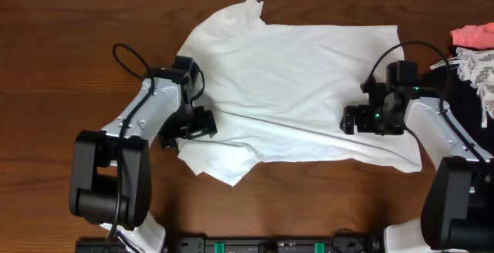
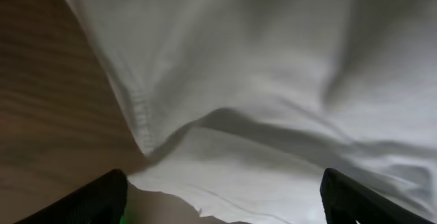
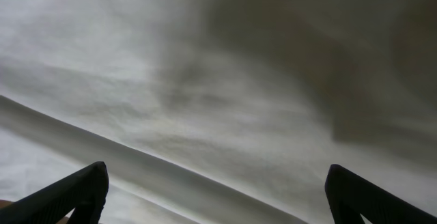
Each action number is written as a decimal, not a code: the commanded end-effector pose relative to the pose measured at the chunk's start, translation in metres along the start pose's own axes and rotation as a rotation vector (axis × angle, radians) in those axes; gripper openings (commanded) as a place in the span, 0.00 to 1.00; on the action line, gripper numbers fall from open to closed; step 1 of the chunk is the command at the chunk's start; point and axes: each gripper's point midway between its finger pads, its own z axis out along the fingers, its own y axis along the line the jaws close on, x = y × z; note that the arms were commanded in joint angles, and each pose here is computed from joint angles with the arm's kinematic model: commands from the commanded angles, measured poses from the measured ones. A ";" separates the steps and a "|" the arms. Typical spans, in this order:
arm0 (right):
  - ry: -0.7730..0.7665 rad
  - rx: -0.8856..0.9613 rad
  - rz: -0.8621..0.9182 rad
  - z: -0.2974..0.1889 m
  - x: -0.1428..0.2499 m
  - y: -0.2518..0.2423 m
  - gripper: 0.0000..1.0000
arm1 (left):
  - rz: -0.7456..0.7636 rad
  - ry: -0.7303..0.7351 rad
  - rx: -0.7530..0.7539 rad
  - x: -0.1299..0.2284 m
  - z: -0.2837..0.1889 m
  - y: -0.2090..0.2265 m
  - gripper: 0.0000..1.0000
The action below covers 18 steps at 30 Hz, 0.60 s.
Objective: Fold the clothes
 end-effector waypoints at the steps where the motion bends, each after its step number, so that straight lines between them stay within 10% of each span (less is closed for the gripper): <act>1: -0.013 -0.001 -0.013 -0.003 -0.001 0.002 0.99 | -0.012 0.019 -0.006 0.004 0.006 0.004 0.91; 18: -0.011 0.010 -0.013 -0.003 0.000 0.001 0.99 | -0.016 0.059 -0.026 0.019 0.026 0.014 0.91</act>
